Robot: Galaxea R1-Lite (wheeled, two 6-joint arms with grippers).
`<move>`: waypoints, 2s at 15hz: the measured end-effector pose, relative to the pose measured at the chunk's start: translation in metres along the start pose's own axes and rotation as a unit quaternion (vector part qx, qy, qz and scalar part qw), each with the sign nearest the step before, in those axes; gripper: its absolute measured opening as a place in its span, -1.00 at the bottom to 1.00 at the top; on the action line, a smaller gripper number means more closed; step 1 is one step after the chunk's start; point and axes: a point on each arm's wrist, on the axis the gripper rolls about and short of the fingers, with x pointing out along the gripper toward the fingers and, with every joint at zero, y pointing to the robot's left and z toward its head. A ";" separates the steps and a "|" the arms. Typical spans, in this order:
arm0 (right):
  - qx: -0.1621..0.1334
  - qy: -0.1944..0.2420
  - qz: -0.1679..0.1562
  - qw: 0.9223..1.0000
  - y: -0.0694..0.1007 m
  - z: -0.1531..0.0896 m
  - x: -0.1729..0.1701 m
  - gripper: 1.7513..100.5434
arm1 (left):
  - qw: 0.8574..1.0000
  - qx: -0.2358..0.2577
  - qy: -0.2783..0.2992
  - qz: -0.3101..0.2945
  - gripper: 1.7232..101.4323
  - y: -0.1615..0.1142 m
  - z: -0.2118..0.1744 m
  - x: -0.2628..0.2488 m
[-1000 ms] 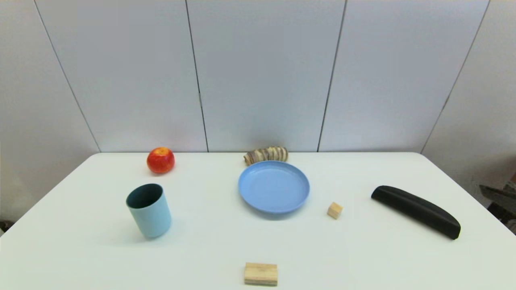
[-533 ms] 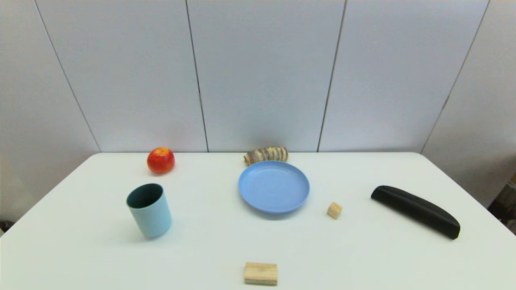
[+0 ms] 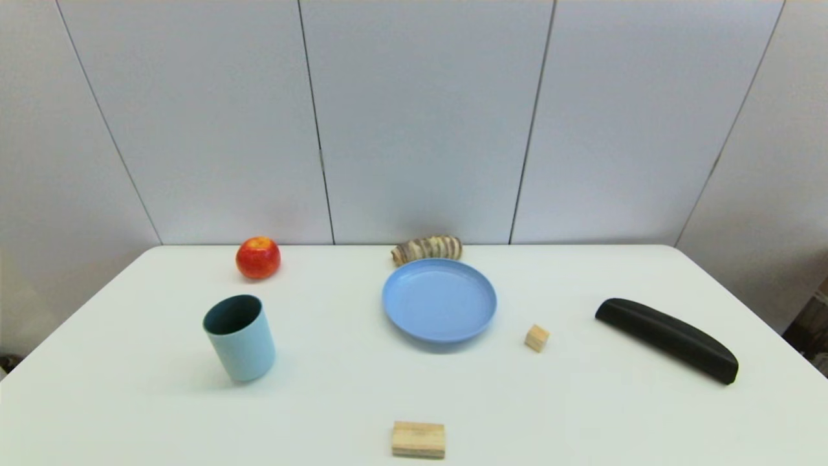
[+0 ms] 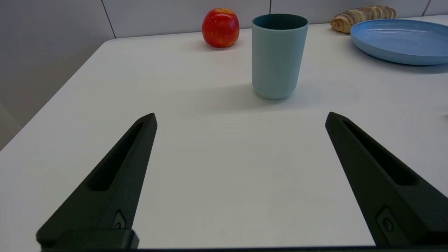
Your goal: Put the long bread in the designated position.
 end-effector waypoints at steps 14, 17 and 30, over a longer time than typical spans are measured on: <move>0.002 -0.039 0.021 0.999 0.013 -0.072 -0.008 0.93 | 1.000 0.000 0.000 0.000 0.93 0.000 0.000 0.000; -0.003 -0.053 -0.004 0.999 0.012 -0.079 -0.005 0.93 | 1.000 0.000 0.000 0.000 0.93 0.000 0.000 0.000; 0.007 -0.043 -0.004 0.999 0.013 -0.083 -0.004 0.94 | 1.000 0.000 0.000 0.000 0.93 0.000 0.000 0.000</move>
